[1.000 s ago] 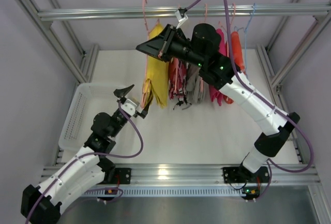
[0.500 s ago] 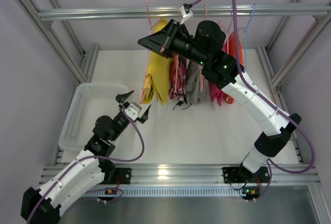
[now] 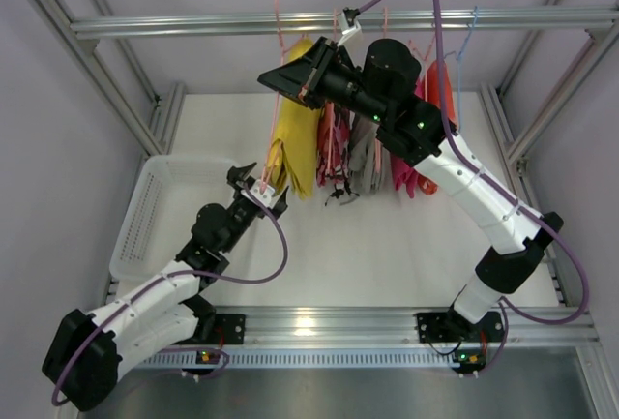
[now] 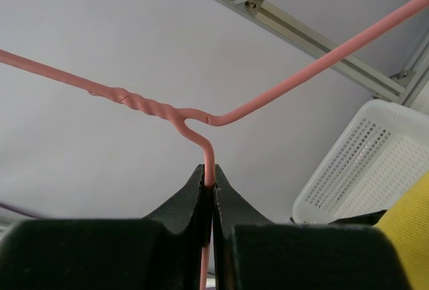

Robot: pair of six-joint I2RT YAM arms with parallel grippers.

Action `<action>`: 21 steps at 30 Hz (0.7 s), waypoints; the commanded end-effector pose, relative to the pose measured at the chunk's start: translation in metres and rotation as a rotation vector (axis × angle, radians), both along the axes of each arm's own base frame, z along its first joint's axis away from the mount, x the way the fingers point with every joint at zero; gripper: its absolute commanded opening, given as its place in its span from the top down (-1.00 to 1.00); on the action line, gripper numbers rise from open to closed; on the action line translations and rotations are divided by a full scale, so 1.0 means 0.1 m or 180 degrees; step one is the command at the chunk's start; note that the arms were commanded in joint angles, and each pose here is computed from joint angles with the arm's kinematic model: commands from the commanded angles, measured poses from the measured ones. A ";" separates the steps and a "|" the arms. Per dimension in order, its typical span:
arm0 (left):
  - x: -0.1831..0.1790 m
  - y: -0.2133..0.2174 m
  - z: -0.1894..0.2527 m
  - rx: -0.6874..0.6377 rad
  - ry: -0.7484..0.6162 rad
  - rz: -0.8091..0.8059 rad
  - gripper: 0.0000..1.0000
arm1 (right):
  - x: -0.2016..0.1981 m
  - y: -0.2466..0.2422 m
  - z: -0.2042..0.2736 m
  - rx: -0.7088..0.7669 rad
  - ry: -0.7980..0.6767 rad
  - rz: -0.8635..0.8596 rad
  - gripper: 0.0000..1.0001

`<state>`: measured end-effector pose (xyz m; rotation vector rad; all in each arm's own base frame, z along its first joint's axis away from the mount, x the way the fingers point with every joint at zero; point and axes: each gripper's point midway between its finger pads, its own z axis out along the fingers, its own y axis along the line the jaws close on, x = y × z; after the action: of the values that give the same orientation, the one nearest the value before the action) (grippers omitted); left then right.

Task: Remove the trousers from the hanger

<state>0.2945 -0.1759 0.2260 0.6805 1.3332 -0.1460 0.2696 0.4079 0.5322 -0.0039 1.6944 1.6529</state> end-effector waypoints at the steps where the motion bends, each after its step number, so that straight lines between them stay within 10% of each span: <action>1: 0.03 -0.05 0.62 -0.0441 -0.0469 -0.0001 -0.93 | -0.24 -0.27 0.87 0.0628 -0.0589 -0.0026 1.00; 9: 0.04 -0.04 0.88 -0.0616 -0.0578 0.0045 -0.68 | -0.22 -0.26 0.82 0.0611 -0.0541 -0.0014 1.00; 16: 0.04 0.00 1.03 -0.0797 -0.0544 0.0093 -0.09 | -0.22 -0.30 0.80 0.0587 -0.0558 -0.0024 1.00; 21: 0.01 0.00 1.14 -0.0921 -0.0470 0.0082 0.69 | -0.21 -0.40 0.79 0.0566 -0.0599 -0.0072 1.00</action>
<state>0.3020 -0.1793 0.2904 0.5127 1.2453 -0.2094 0.2731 0.4085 0.5288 0.0206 1.7100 1.6575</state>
